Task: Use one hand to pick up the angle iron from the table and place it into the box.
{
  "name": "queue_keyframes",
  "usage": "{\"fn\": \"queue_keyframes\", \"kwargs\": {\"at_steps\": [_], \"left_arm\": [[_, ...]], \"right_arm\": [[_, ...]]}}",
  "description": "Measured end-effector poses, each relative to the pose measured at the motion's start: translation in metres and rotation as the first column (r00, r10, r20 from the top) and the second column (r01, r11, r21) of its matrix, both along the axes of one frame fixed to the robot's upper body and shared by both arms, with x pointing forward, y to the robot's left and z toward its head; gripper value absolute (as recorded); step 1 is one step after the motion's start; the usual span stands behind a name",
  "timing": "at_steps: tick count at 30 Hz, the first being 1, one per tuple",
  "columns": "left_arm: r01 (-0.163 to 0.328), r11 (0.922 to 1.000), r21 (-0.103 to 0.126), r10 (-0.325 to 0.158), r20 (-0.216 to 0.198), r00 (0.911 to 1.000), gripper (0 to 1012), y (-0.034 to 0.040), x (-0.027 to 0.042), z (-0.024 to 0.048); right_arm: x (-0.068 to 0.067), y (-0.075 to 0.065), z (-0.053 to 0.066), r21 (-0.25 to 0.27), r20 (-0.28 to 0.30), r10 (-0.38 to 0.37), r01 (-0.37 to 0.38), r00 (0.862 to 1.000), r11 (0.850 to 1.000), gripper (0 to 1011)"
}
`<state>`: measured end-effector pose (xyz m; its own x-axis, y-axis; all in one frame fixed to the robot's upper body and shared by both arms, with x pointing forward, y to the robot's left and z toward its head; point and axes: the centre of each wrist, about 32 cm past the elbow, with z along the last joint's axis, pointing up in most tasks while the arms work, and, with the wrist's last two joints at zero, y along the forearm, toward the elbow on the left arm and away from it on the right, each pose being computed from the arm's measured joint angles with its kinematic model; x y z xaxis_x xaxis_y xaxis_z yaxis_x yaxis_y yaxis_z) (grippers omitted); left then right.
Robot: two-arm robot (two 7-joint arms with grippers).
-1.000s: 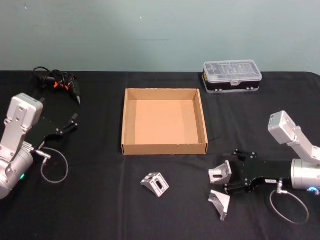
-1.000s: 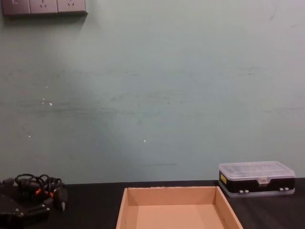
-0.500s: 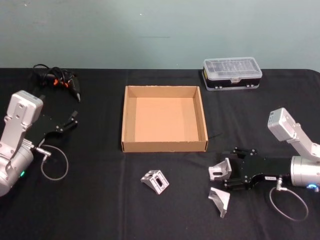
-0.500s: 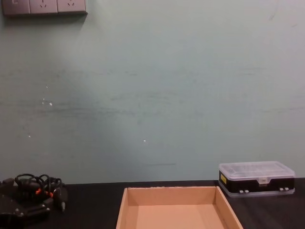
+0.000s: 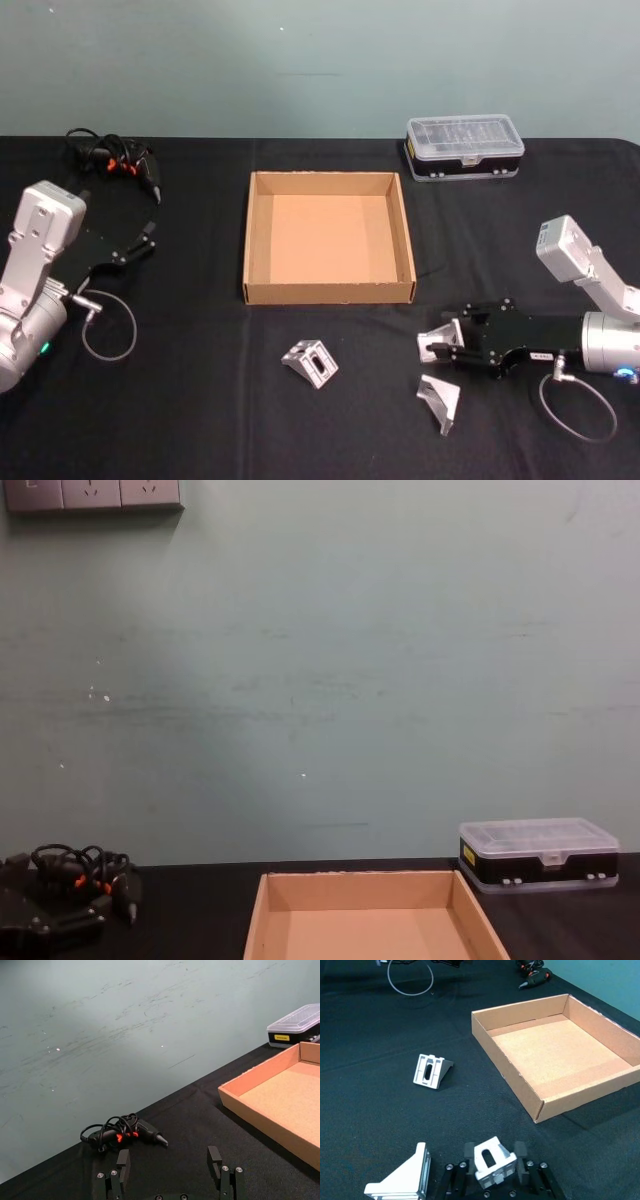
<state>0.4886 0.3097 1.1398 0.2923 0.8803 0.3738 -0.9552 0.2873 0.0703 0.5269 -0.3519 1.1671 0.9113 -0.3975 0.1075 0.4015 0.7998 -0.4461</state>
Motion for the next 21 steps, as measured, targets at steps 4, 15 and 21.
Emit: {"fn": "queue_keyframes", "kwargs": {"at_steps": [4, 15, 21], "left_arm": [[0.000, 1.0000, 0.000, 0.000, 0.000, 1.0000, 1011, 0.0000, 0.0000, 0.0000], [0.000, 1.0000, 0.000, 0.000, 0.000, 1.0000, 1011, 0.0000, 0.0000, 0.0000], [0.000, 1.0000, 0.000, 0.000, 0.000, 1.0000, 1011, 0.0000, 0.0000, 0.0000]], "right_arm": [[-0.0001, 0.0000, 0.0000, 0.000, 0.000, 0.000, 0.000, 1.000, 1.000, 442], [-0.0002, 0.0000, 0.0000, 0.000, 0.000, 0.000, 0.000, 1.000, 1.000, 442], [-0.0018, 0.0006, 0.0015, 0.008, 0.015, -0.010, 0.010, 1.000, 1.000, 442]]}}
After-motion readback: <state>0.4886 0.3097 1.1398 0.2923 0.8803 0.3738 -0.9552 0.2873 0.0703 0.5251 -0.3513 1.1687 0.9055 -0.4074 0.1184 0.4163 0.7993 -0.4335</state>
